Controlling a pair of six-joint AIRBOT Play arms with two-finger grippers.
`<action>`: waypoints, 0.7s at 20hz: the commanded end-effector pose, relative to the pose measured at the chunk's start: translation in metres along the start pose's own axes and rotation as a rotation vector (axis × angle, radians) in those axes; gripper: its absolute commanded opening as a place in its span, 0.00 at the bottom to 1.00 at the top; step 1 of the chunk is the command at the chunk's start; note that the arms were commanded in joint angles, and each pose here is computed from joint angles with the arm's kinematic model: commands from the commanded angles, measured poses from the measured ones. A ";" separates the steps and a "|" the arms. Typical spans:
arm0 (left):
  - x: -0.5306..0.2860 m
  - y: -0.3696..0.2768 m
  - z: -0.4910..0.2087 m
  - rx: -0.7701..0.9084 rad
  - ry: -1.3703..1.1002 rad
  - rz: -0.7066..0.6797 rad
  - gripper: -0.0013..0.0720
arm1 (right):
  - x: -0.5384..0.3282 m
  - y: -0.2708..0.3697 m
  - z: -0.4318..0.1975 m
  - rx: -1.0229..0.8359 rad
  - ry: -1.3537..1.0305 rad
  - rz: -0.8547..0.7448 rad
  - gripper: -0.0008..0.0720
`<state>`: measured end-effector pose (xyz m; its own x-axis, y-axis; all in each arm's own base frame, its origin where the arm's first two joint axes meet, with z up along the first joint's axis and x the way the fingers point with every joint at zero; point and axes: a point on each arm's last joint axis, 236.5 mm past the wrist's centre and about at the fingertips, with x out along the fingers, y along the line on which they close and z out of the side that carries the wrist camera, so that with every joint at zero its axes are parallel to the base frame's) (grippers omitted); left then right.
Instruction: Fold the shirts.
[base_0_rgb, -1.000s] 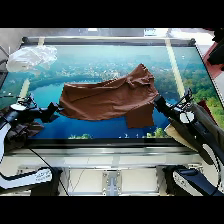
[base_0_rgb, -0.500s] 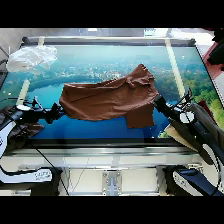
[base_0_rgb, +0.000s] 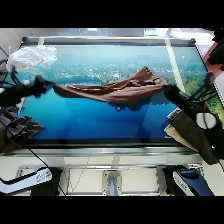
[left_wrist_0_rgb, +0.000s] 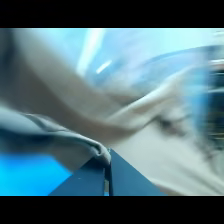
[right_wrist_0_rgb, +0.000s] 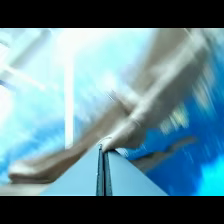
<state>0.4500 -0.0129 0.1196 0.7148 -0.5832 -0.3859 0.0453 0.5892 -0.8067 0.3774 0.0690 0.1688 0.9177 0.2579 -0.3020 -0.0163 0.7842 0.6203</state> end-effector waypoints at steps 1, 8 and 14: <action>-0.089 -0.153 0.049 0.359 -0.214 -0.266 0.03 | -0.092 0.077 0.072 -0.183 -0.221 0.135 0.04; -0.222 -0.331 0.037 0.896 -0.578 -0.188 0.03 | -0.298 0.199 0.161 -0.371 -0.655 0.379 0.04; -0.227 -0.256 0.056 0.807 -0.481 0.238 0.03 | -0.244 0.193 0.193 -0.460 -0.619 0.252 0.04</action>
<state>0.3102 -0.0308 0.4745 0.9357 -0.3495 0.0476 0.3526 0.9306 -0.0980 0.1966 0.0515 0.5055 0.8908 0.2207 0.3971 -0.3363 0.9081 0.2495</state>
